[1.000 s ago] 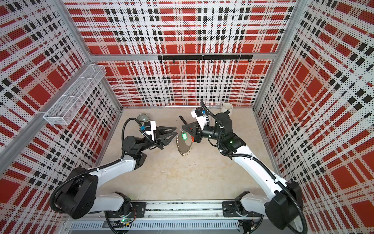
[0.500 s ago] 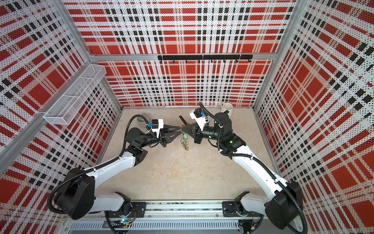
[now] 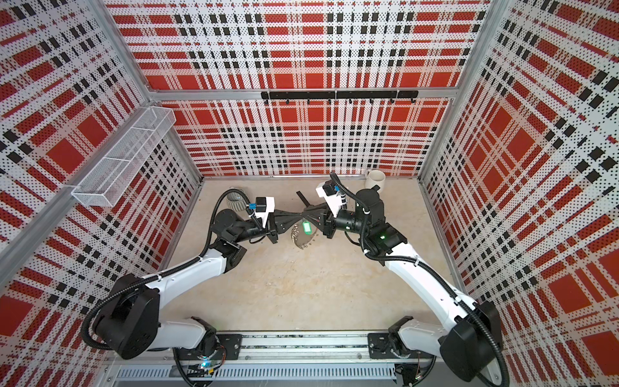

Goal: Attach keys to a key ring
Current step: Insert the key into the keyring, then place the keyring at the center of the table.

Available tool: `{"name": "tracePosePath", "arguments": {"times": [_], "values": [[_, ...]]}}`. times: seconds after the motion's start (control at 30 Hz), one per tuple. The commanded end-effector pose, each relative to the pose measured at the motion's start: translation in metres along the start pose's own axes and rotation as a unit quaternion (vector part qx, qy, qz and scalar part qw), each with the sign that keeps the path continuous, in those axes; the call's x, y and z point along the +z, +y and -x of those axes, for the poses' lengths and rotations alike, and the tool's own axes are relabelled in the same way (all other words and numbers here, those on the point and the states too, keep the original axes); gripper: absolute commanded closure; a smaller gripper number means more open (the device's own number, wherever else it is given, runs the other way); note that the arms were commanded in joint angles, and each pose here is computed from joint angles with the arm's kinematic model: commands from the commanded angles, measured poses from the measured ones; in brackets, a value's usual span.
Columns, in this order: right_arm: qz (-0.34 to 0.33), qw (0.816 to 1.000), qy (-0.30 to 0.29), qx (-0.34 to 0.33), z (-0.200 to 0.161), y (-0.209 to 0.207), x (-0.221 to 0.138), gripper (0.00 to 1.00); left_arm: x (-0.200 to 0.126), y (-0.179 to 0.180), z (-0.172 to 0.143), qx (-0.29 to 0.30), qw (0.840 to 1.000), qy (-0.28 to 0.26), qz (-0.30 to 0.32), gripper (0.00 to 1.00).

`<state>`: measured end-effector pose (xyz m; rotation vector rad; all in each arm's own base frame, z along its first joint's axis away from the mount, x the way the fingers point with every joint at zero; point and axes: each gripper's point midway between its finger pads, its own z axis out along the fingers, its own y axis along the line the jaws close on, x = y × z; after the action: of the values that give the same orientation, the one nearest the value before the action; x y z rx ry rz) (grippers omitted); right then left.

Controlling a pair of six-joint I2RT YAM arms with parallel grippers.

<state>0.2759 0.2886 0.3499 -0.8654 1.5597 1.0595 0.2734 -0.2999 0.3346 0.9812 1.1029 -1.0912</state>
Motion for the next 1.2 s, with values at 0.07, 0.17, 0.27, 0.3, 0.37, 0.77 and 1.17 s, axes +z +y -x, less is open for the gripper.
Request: {"name": "tracePosePath", "arguments": {"times": [0.07,0.17,0.27,0.3,0.37,0.77,1.17], "values": [[-0.058,0.996,-0.061,0.007,0.011,-0.014,-0.019,0.53,0.003,-0.005,0.005,0.013,1.0,-0.009,-0.008,1.0],[-0.089,0.993,-0.08,0.023,0.005,-0.024,-0.029,0.48,0.003,-0.005,-0.001,0.007,1.0,-0.007,-0.008,1.0],[-0.139,0.986,-0.085,0.041,-0.008,-0.042,-0.038,0.46,0.002,-0.003,-0.008,0.003,1.0,-0.006,-0.001,1.0],[-0.157,0.982,-0.088,0.049,-0.013,-0.049,-0.042,0.45,0.002,-0.002,-0.009,0.001,1.0,-0.007,0.003,1.0],[-0.185,0.977,-0.088,0.061,-0.023,-0.059,-0.048,0.45,0.0,-0.002,-0.015,-0.002,1.0,-0.006,0.008,1.0],[-0.325,0.937,-0.076,0.098,-0.083,-0.106,-0.084,0.41,-0.038,0.005,-0.049,-0.002,0.997,0.029,0.074,1.0],[-0.362,0.925,-0.052,0.105,-0.109,-0.118,-0.101,0.38,-0.034,0.034,-0.07,0.032,0.982,0.101,0.153,0.96]]}}
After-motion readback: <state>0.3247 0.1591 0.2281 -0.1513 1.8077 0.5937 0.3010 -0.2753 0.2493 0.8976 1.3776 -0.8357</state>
